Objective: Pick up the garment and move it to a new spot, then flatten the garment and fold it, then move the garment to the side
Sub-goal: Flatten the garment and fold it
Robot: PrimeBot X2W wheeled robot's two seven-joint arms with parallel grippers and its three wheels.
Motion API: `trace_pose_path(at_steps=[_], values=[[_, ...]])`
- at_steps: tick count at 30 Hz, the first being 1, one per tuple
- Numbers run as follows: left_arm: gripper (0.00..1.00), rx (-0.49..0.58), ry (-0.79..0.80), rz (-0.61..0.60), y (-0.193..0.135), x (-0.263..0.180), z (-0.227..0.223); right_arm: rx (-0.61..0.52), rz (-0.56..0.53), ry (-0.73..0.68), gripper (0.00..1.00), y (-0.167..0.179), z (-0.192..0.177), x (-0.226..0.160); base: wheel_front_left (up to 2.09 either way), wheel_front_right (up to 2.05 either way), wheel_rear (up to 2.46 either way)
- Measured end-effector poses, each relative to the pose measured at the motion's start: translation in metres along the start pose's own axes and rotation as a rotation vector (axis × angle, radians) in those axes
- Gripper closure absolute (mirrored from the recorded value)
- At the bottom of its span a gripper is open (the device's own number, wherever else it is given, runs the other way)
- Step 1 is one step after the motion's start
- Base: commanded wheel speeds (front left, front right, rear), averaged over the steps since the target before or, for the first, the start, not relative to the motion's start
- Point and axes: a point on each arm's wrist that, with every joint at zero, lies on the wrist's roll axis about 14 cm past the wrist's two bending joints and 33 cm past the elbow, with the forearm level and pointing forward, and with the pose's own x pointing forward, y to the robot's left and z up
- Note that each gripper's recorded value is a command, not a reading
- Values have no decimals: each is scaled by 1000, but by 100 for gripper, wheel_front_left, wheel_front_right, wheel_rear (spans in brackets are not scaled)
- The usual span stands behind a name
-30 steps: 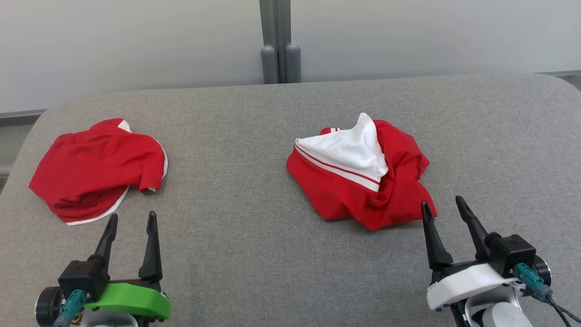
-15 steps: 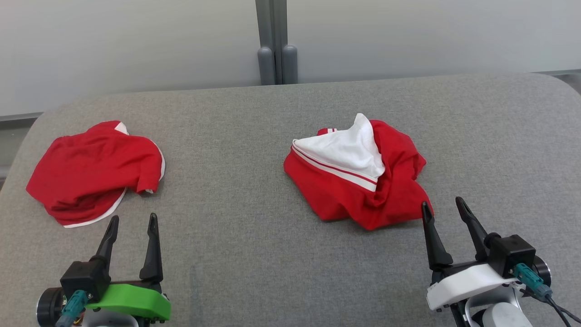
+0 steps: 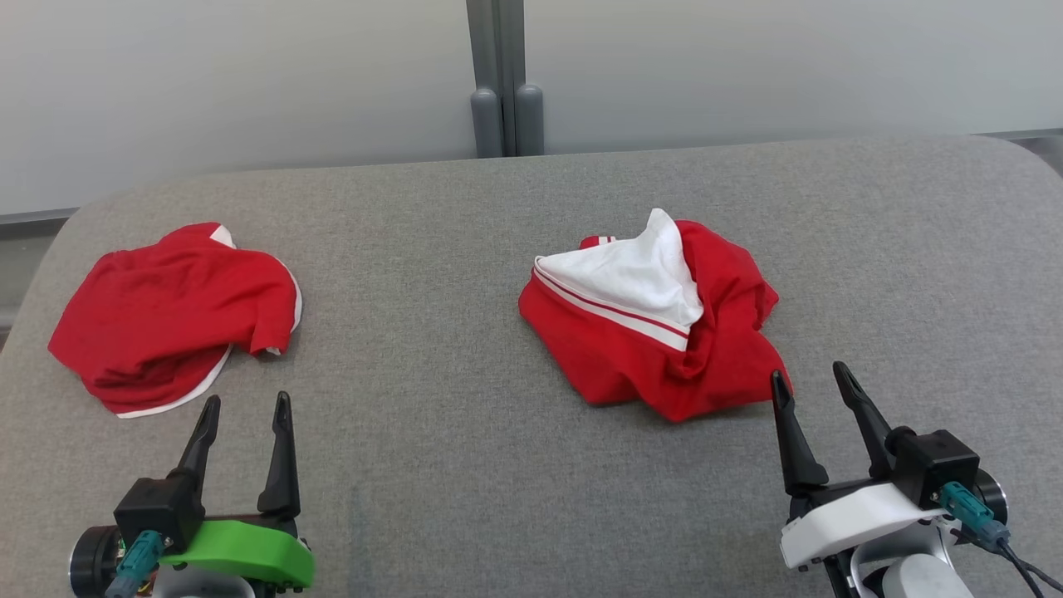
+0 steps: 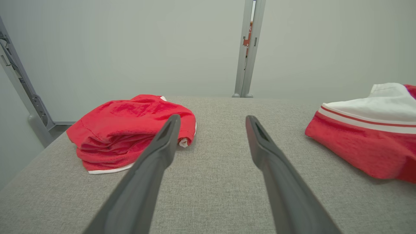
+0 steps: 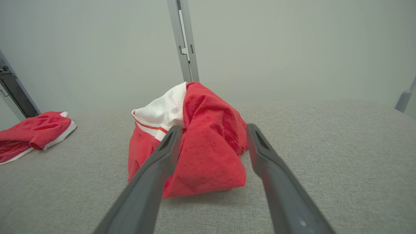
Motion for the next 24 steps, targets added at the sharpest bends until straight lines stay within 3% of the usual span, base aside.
trace_pose_path(at_steps=[12,24], values=[[0,26,-56,-94,-23,33,20,6,-10,12,0,-3,-4,1,0,0,0],[0,105,-147,-357,-105,113,63,5,-88,27,0,-29,-9,1,0,0,0]])
